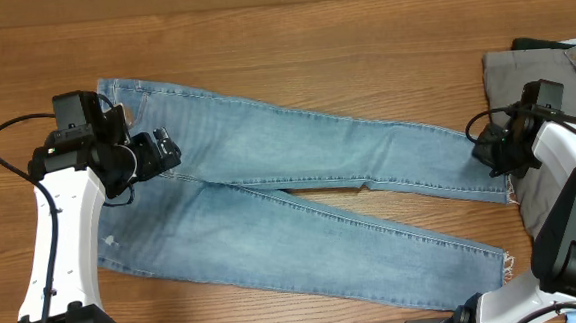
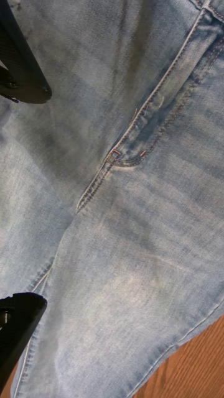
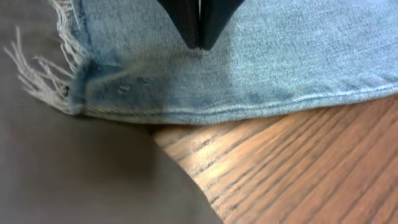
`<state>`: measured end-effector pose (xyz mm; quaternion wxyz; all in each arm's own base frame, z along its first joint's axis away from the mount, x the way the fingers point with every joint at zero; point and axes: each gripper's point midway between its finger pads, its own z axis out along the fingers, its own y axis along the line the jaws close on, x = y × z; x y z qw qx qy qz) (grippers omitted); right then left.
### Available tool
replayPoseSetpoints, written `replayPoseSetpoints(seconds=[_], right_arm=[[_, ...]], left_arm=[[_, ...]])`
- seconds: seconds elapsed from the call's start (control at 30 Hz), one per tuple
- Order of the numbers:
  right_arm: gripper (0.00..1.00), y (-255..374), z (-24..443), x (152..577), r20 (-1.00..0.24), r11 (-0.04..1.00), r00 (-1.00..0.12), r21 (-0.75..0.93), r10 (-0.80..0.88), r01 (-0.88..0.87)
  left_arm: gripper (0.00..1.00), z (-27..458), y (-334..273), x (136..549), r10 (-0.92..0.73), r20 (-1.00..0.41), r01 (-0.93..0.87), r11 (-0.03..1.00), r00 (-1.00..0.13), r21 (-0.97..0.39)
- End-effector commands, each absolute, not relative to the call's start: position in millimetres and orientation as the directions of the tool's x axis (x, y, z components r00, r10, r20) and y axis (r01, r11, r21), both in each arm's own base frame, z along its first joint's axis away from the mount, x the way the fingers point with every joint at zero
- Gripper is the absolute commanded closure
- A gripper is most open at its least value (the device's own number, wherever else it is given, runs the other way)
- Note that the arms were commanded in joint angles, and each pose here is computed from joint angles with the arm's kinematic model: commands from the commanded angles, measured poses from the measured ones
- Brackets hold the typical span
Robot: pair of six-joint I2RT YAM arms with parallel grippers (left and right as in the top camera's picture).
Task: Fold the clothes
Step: 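Grasp the frayed leg hem with the right gripper, then pull waistband left and hem right to stretch the jeans flat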
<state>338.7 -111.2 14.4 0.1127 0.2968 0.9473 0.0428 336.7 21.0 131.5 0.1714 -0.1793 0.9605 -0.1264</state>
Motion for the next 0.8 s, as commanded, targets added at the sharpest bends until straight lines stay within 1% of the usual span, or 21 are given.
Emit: replayPoseSetpoints(seconds=[0.0,0.03,0.07,0.1,0.17,0.37,0.43,0.47,0.5,0.57,0.63,0.77], right_arm=[[0.96,-110,10,338,-0.181,0.821,-0.801,0.152,0.570,0.550],[0.82,-109,10,336,-0.175,0.821,-0.802,0.150,0.571,0.551],[0.50,-110,10,335,-0.172,0.820,-0.802,0.141,0.572,0.555],[0.30,-117,9,331,-0.176,0.803,-0.784,0.107,0.596,0.586],[0.29,-136,8,326,-0.206,0.780,-0.760,0.025,0.616,0.625],[0.28,-137,-5,327,-0.219,0.778,-0.754,0.037,0.619,0.628],[0.28,-131,-8,332,-0.210,0.782,-0.757,0.073,0.619,0.619],[0.30,-126,-8,337,-0.210,0.784,-0.757,0.113,0.619,0.610],[0.39,-119,-6,345,-0.213,0.787,-0.757,0.168,0.617,0.594],[0.64,-109,-2,357,-0.223,0.787,-0.757,0.252,0.614,0.564],[0.96,-109,0,360,-0.231,0.787,-0.756,0.263,0.613,0.558],[0.96,-112,10,370,-0.251,0.789,-0.751,0.268,0.611,0.552]], left_arm=[[0.00,135,17,336,-0.354,-0.300,-0.263,0.916,-0.886,-0.304],[0.00,135,17,336,-0.353,-0.299,-0.262,0.916,-0.886,-0.304],[0.00,135,17,336,-0.353,-0.299,-0.262,0.916,-0.886,-0.304],[0.00,135,17,336,-0.353,-0.299,-0.263,0.916,-0.886,-0.304],[0.00,135,17,334,-0.354,-0.292,-0.265,0.915,-0.888,-0.303],[0.00,133,16,331,-0.358,-0.276,-0.273,0.913,-0.892,-0.303],[0.00,134,16,331,-0.358,-0.276,-0.273,0.913,-0.892,-0.303],[0.00,133,16,331,-0.358,-0.276,-0.273,0.913,-0.892,-0.303],[0.00,134,16,331,-0.358,-0.277,-0.272,0.913,-0.892,-0.303],[0.00,133,16,331,-0.358,-0.276,-0.273,0.913,-0.892,-0.303],[0.00,133,16,330,-0.358,-0.275,-0.273,0.913,-0.892,-0.303],[0.00,134,17,333,-0.358,-0.287,-0.269,0.914,-0.889,-0.304]])
